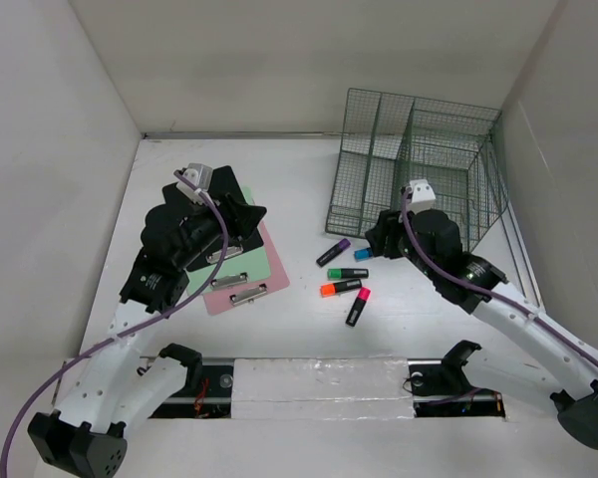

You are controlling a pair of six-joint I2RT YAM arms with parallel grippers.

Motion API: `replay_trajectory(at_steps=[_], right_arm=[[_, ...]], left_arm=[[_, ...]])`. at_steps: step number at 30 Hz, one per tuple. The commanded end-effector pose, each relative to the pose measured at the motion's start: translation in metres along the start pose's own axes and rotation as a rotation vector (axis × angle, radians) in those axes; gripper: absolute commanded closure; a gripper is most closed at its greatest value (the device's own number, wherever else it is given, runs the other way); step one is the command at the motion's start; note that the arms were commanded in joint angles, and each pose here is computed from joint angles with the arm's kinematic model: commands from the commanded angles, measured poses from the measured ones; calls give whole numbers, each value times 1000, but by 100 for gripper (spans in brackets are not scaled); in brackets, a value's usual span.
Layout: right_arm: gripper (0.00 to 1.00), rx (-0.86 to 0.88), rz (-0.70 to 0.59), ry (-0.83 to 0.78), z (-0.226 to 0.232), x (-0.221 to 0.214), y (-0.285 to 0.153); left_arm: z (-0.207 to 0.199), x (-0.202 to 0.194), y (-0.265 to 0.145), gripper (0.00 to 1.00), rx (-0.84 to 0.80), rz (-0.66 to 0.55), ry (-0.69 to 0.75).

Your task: Organize the desk

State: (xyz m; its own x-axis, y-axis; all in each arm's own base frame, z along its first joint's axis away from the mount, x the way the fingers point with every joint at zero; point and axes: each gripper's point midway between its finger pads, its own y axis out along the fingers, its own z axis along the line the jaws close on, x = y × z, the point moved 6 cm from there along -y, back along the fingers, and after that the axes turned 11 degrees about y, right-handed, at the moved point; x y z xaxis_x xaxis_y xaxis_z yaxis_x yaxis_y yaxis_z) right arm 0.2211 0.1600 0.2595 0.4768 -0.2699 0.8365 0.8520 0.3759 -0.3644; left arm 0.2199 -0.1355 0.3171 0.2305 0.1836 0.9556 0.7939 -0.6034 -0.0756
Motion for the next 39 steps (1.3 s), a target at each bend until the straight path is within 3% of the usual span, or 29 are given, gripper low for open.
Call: replay_trajectory(at_steps=[1,2,3,4,5,8,9,11,14,15,17,19,20,27,34,39], right_arm=[[47,-42,-14,32,-5,-5,1],[61,-58,-9,35,-8,-8,3],[91,-71,-5,52,-9,-10,4],[100,-92,-1,56,-12,-13,5],[100,-99,9,59,-13,-17,8],[100,-102,21,65,-15,-25,16],[100,-118,36,63,-17,-28,19],[100,-176,40,71,-23,-30,20],[74,-211,31,82,-28,-37,29],[59,-226,39,79,-31,-41,31],[44,-305,65,67,-40,-50,36],[42,-320,81,72,-41,-54,43],[48,-329,129,65,-40,-64,54],[49,-340,252,132,-41,-100,52],[40,-293,407,241,-35,-149,26],[33,-320,436,273,-40,-166,27]], left_arm=[[-4,17,-1,51,-18,-45,34],[-4,17,-1,50,-19,-48,33],[-6,18,-1,50,-28,-57,37],[-6,18,-1,51,-30,-59,38],[-6,18,-1,53,-29,-57,36],[-7,16,0,76,-42,-47,36],[-9,17,-1,90,-59,-58,46],[-9,18,-2,100,-55,-65,46],[-5,16,-2,100,-25,-46,41],[-4,16,-3,100,-15,-50,41],[-4,16,-2,91,-11,-50,39],[-3,15,0,78,-10,-40,36],[-3,14,1,71,-20,-28,35],[-1,13,0,68,5,-24,39],[-2,10,3,67,-19,-8,32],[-2,12,1,67,-12,-18,38]])
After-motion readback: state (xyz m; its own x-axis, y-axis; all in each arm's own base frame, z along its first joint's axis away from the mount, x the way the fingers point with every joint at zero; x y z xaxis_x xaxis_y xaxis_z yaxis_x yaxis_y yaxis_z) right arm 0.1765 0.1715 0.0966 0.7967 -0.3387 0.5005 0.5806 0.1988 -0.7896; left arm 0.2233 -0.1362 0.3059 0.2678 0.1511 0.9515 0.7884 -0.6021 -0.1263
